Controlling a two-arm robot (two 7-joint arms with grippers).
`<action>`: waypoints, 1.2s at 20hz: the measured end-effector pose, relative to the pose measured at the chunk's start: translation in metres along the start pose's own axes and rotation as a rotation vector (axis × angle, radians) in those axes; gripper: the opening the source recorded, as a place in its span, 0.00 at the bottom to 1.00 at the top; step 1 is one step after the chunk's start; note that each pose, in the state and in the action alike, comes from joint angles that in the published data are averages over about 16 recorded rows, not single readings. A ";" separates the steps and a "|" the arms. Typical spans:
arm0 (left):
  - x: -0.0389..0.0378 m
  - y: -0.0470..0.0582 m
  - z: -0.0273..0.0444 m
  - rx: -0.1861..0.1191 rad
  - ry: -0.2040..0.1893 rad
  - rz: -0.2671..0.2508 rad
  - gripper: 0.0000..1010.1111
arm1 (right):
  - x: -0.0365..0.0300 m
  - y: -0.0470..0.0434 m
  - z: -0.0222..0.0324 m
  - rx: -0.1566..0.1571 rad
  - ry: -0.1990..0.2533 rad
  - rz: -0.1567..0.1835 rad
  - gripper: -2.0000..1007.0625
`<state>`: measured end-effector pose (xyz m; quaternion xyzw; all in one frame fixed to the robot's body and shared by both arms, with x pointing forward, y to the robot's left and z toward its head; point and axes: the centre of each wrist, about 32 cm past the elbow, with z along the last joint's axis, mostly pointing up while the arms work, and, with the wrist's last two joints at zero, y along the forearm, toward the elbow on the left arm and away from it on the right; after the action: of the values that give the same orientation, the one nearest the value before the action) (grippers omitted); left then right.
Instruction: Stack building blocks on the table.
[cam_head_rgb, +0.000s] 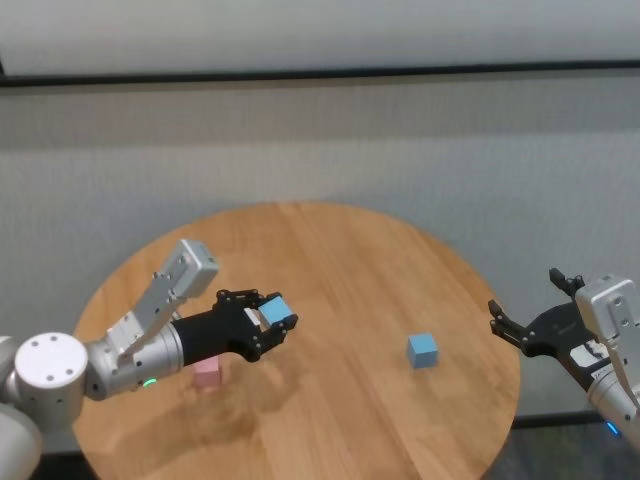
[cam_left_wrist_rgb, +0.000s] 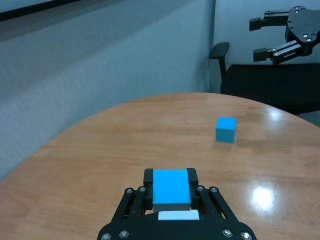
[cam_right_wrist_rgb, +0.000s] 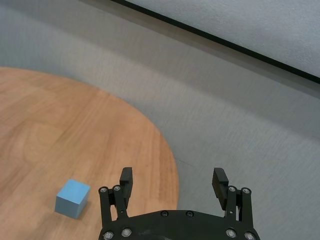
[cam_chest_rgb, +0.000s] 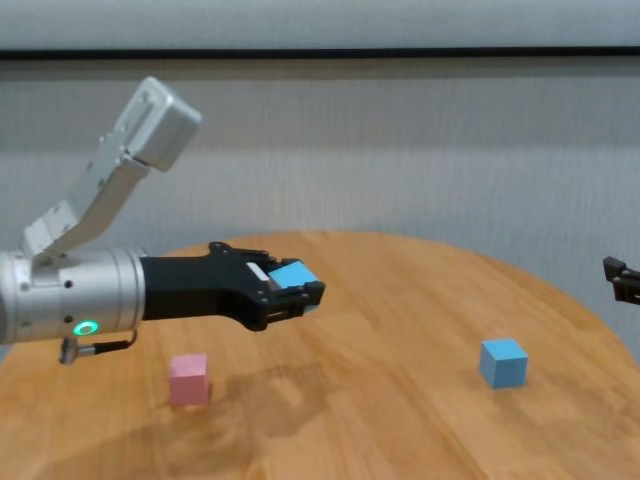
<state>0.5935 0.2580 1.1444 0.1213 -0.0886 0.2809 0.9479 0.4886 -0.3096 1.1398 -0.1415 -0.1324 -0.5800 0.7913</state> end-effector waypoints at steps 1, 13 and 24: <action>-0.0001 -0.003 0.0012 0.001 0.000 0.000 0.39 | 0.0000 0.0000 0.0000 0.000 0.000 0.000 1.00; -0.0083 -0.026 0.0124 0.008 0.026 -0.006 0.39 | 0.0000 0.0000 0.0000 0.000 0.000 0.000 1.00; -0.0124 -0.044 0.0084 0.040 0.066 0.026 0.39 | 0.0000 0.0000 0.0000 0.000 0.000 0.000 1.00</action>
<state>0.6065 0.2140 1.1416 0.1297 -0.0533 0.2986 0.9440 0.4886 -0.3096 1.1398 -0.1415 -0.1324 -0.5800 0.7913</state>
